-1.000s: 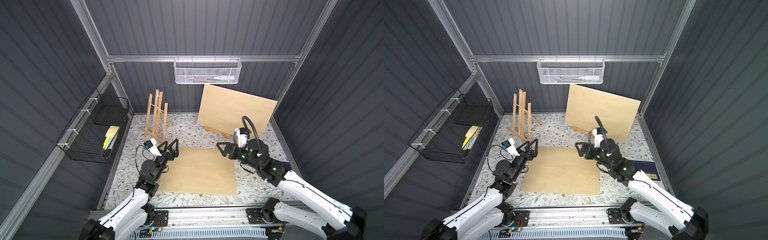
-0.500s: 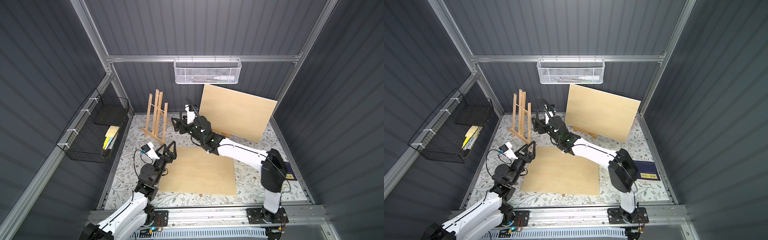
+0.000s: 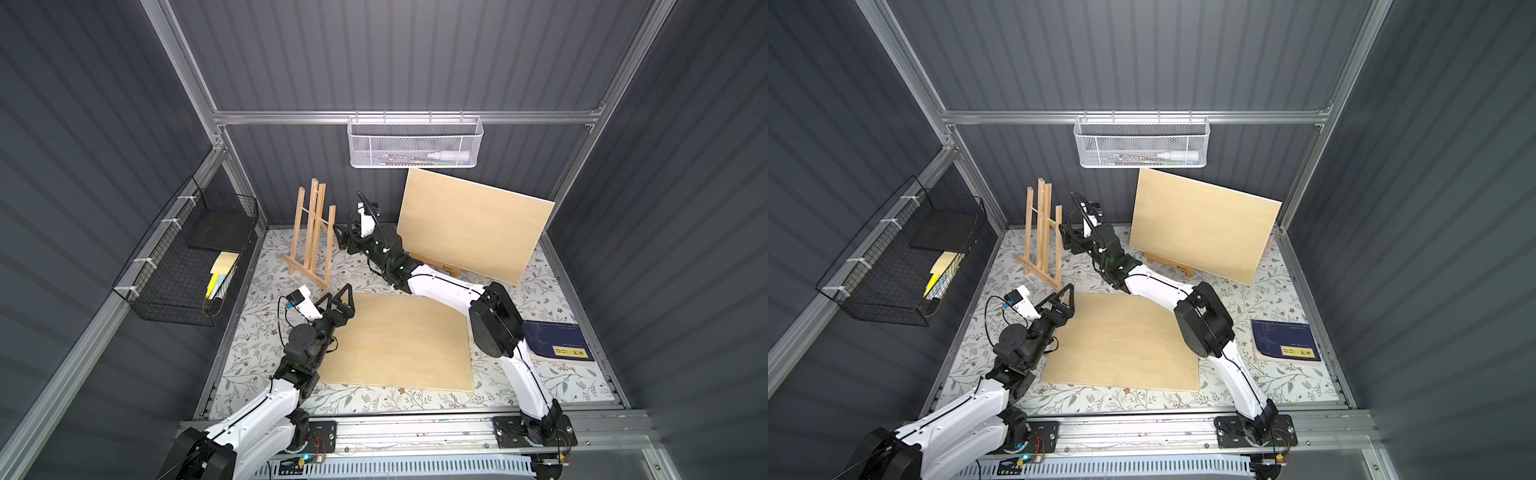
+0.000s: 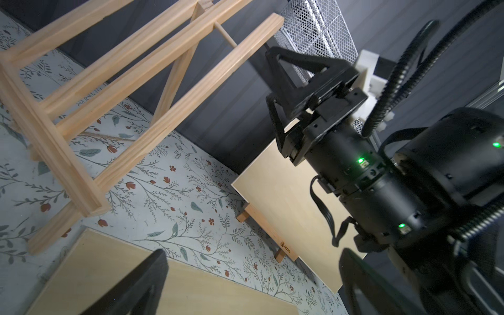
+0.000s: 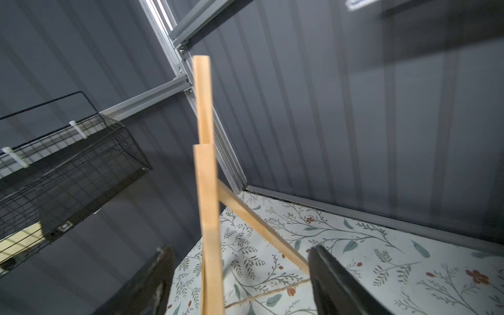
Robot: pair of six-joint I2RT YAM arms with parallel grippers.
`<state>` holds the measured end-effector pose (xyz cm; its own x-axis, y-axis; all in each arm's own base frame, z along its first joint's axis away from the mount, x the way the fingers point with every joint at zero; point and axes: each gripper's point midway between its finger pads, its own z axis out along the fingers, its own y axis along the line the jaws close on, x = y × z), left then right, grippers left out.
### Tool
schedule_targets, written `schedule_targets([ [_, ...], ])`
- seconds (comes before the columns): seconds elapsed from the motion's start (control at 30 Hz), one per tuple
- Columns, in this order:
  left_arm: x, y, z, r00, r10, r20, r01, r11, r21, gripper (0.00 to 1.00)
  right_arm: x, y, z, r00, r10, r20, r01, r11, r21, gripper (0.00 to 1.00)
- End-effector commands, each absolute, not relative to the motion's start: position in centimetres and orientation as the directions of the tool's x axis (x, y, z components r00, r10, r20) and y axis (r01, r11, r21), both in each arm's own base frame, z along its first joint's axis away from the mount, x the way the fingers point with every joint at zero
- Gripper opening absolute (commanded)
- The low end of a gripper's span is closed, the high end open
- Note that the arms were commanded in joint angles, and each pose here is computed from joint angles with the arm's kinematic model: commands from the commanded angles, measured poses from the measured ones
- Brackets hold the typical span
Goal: Disassemble the easel
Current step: Pick up the easel from the corner of the board.
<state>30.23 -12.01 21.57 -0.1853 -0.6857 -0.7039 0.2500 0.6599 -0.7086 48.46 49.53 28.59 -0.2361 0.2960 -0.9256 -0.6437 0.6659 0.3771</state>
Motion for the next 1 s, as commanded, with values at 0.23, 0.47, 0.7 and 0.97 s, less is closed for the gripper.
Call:
schedule_targets([
  [0.23, 30.7, -11.4, 21.8, -0.144, -0.665, -0.733, 0.224, 0.699, -0.679, 1.0, 49.0, 51.9, 27.6, -0.284, 0.3, -0.911, -0.743, 0.532, 0.407, 0.72],
  [0.47, 30.9, -11.6, 21.9, -0.144, -0.657, -0.74, 0.228, 0.705, -0.671, 0.99, 47.8, 50.0, 28.0, -0.271, 0.373, -0.887, -0.73, 0.521, 0.442, 0.73],
  [0.7, 30.7, -10.9, 22.5, -0.113, -0.66, -0.743, 0.217, 0.713, -0.667, 0.99, 45.9, 50.3, 28.4, -0.304, 0.391, -0.869, -0.765, 0.443, 0.467, 0.74],
  [0.97, 30.1, -9.6, 23.2, -0.062, -0.677, -0.733, 0.191, 0.713, -0.675, 0.99, 46.5, 52.8, 24.9, -0.382, 0.315, -0.869, -0.706, 0.507, 0.495, 0.73],
])
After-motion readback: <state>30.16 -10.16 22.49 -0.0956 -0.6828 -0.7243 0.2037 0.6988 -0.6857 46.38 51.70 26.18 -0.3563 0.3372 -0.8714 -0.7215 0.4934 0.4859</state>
